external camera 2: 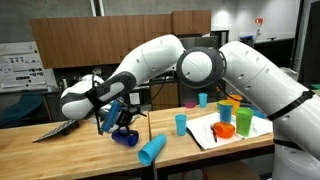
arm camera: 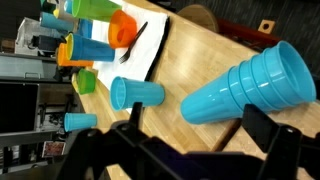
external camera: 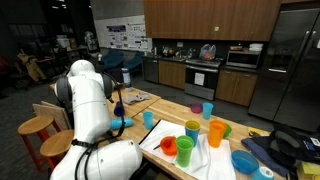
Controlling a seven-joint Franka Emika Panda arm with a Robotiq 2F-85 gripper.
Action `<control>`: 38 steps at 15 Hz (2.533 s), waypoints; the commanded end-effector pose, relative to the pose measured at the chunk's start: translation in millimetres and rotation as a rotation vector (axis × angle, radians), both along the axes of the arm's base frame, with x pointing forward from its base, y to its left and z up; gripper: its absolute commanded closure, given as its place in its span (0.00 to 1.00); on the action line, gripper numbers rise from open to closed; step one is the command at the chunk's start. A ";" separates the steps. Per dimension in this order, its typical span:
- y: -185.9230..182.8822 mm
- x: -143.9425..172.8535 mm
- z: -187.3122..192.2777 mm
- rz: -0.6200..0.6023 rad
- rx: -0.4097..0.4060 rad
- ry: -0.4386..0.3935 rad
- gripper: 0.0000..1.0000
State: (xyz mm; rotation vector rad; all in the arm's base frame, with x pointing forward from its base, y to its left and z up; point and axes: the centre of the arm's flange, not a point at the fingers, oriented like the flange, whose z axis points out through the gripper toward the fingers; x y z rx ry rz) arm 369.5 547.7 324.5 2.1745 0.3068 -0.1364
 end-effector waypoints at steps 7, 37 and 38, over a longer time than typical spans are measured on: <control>-7.1 -28.5 -12.1 -0.089 0.064 0.162 0.00; -21.1 -13.2 -101.1 -0.082 0.059 0.219 0.00; -23.7 -12.6 -104.3 -0.083 0.056 0.223 0.00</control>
